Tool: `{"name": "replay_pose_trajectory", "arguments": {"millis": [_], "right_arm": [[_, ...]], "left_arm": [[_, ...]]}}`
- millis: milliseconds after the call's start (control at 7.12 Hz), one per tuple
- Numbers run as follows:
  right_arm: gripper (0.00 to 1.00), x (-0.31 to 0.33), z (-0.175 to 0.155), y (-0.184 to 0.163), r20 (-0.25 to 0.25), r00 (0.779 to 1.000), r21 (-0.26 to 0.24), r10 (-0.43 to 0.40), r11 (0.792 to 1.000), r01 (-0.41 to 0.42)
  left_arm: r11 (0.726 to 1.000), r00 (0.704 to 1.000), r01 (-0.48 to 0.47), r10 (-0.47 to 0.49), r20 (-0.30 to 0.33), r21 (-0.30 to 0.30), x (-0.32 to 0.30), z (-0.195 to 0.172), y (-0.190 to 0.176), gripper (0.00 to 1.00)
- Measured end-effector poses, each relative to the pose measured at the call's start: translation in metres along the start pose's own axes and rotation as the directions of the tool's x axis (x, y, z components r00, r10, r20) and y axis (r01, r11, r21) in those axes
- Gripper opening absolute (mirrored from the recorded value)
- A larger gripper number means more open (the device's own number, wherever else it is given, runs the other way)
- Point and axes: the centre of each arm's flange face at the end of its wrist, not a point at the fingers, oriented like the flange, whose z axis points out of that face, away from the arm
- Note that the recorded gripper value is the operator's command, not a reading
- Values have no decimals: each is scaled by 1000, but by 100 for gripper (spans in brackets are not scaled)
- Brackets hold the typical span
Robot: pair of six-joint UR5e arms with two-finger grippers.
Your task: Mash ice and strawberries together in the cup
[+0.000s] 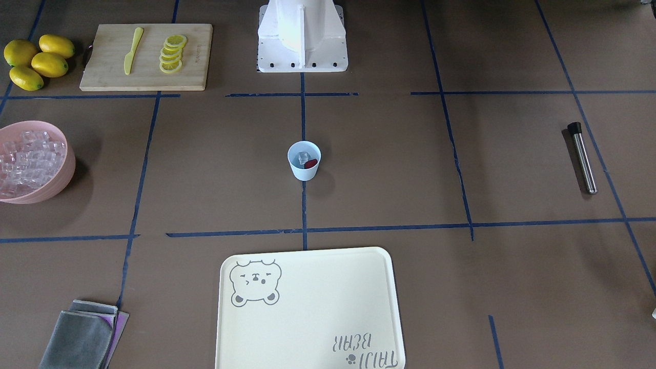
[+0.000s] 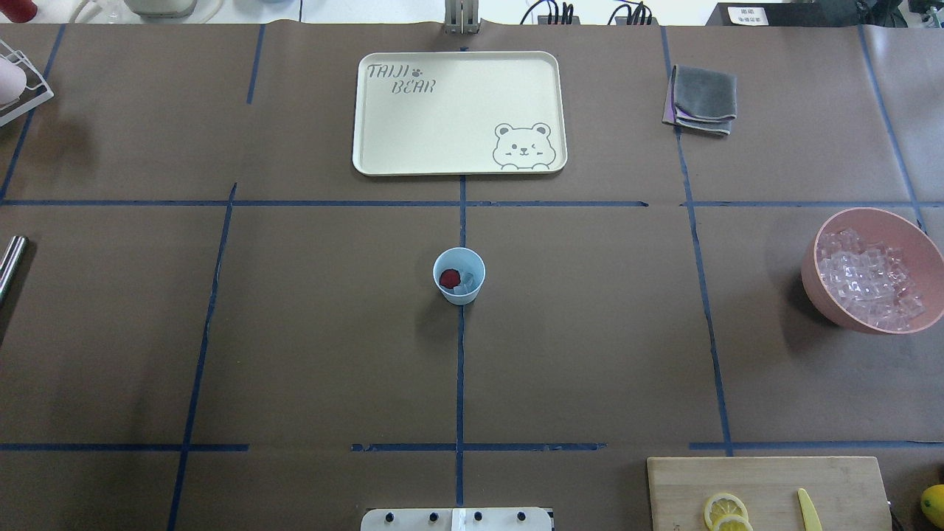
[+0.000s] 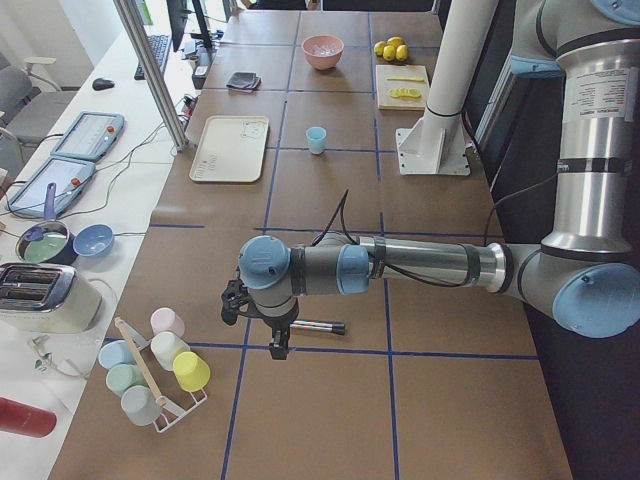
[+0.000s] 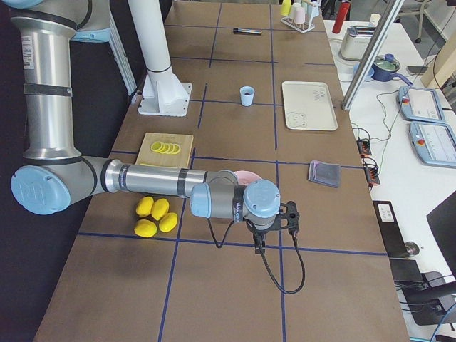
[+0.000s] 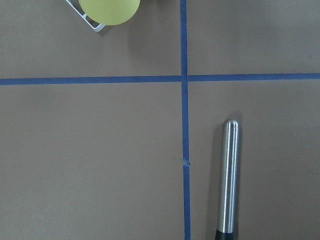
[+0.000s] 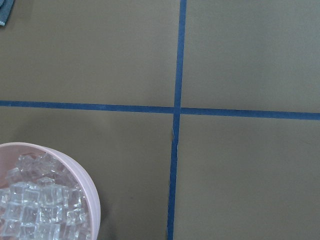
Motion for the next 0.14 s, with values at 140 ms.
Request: {"name": "replay_pose_trajectory", "arguments": {"millis": [140], "right_arm": [[99, 0, 0, 0, 0, 1000, 0, -1, 1000, 1]], "left_arm": [[1000, 1000, 0, 0, 0, 0, 0, 0, 0, 100]]}}
